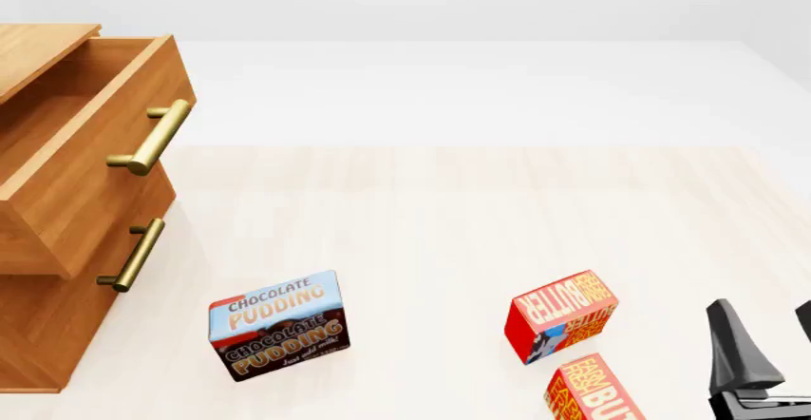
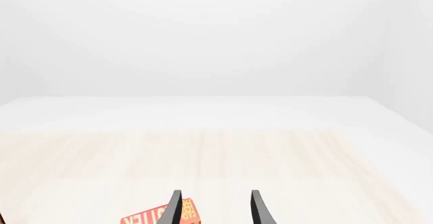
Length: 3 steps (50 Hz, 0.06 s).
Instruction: Put the bowl in the top drawer of the cabinet.
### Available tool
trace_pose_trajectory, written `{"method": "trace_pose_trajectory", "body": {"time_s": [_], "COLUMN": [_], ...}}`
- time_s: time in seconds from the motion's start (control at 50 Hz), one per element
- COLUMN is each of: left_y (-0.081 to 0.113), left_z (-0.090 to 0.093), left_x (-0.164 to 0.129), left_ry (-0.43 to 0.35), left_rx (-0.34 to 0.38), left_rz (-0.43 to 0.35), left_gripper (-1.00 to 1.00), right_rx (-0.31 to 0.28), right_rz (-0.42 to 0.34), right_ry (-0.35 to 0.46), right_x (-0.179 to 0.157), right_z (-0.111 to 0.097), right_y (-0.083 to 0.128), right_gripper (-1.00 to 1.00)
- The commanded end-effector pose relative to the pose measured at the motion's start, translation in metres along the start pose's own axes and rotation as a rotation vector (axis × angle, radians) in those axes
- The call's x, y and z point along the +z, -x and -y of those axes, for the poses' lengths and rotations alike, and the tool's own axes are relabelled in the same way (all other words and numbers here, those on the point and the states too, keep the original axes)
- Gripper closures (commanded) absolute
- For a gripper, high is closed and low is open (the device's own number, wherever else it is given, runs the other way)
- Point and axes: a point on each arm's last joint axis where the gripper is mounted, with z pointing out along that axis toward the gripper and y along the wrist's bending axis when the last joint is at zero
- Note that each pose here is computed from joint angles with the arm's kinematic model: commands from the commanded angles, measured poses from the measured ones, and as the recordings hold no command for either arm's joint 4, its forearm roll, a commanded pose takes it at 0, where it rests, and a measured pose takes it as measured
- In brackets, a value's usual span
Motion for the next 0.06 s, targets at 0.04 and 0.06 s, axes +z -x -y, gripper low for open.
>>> {"method": "trace_pose_trajectory", "body": {"time_s": [0.04, 0.06], "left_y": [-0.0140, -0.0155], "left_z": [0.0022, 0.0022], "left_x": [-0.0211, -0.0227], "left_ry": [-0.070, -0.076], "left_rx": [0.013, 0.012], "left_rz": [-0.035, -0.040], "left_gripper": [-1.00, -1.00], "right_rx": [0.000, 0.000], "right_rz": [0.004, 0.005], "right_ry": [0.002, 0.003], "right_x": [0.0000, 0.0000], "right_z": [-0.0001, -0.0001], "right_y": [0.0004, 0.0005], "right_gripper": [-1.00, -1.00]}}
